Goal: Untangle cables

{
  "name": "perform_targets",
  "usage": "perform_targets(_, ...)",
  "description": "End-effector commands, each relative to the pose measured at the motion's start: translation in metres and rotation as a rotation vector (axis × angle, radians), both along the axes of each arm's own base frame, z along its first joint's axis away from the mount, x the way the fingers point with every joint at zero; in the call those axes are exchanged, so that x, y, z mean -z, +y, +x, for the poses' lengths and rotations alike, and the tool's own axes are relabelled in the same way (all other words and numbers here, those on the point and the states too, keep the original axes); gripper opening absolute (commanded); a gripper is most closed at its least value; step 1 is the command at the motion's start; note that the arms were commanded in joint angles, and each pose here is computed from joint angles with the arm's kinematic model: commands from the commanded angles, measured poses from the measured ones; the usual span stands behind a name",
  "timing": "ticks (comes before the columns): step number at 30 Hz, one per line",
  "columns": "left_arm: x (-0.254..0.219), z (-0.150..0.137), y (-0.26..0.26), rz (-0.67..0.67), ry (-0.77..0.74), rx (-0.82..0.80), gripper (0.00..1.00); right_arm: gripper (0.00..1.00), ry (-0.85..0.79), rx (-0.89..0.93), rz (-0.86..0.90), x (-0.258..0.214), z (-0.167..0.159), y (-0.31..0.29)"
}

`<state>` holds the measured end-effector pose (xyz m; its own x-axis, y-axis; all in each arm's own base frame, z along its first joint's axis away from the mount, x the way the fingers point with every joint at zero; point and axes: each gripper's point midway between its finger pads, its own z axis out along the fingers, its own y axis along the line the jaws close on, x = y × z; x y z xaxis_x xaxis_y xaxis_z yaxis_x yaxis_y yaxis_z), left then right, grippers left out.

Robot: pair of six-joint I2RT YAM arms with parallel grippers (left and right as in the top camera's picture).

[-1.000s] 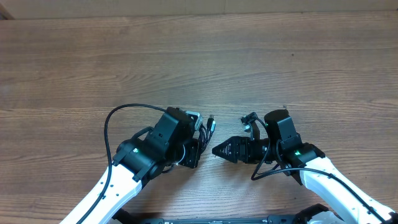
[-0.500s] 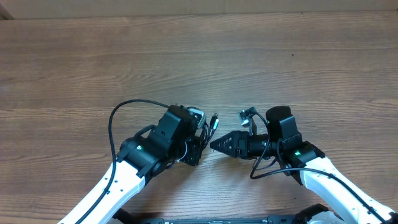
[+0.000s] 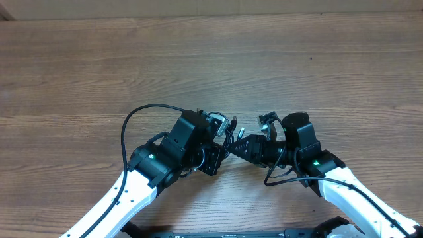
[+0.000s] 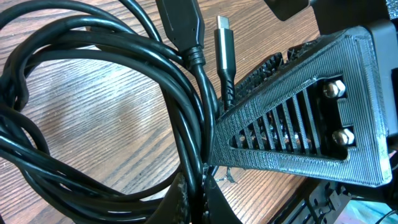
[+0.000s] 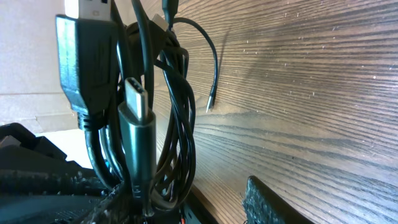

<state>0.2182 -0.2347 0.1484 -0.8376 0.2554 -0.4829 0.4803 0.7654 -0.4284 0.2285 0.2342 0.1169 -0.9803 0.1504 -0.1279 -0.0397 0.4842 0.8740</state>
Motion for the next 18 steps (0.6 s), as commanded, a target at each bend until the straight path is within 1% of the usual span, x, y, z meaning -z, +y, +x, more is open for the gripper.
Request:
perform_targets(1, -0.008, -0.013, -0.015, -0.063, 0.015, 0.086, 0.04, 0.51, -0.028, 0.016, -0.014, 0.000, 0.003, 0.003)
perform_targets(5, -0.021, -0.020, -0.031, -0.158, 0.020, 0.151, 0.04, 0.50, -0.069, 0.019, -0.013, -0.004, 0.007, 0.008)
perform_targets(8, -0.032, -0.023, -0.041, -0.220, 0.010, 0.195, 0.04, 0.44, -0.096, 0.020, -0.022, -0.005, 0.007, 0.014)
perform_targets(10, -0.040, -0.027, -0.048, -0.264, 0.006, 0.235, 0.04, 0.36, -0.107, 0.031, -0.049, -0.002, 0.007, 0.016)
perform_targets(12, -0.049, -0.034, -0.056, -0.317, 0.009, 0.284, 0.04, 0.24, -0.111, 0.045, -0.078, 0.004, 0.007, 0.017)
perform_targets(13, -0.054, -0.038, -0.059, -0.346, 0.012, 0.310, 0.04, 0.16, -0.111, 0.050, -0.091, 0.007, 0.007, 0.017)
perform_targets(15, -0.061, -0.042, -0.062, -0.381, 0.013, 0.341, 0.04, 0.05, -0.101, 0.059, -0.116, 0.013, 0.007, 0.016)
perform_targets(16, -0.063, -0.042, -0.062, -0.388, 0.008, 0.344, 0.04, 0.04, -0.092, 0.068, -0.133, 0.018, 0.008, 0.014)
perform_targets(18, -0.066, -0.041, -0.060, -0.389, -0.008, 0.341, 0.04, 0.04, -0.063, 0.100, -0.183, 0.029, 0.009, 0.007)
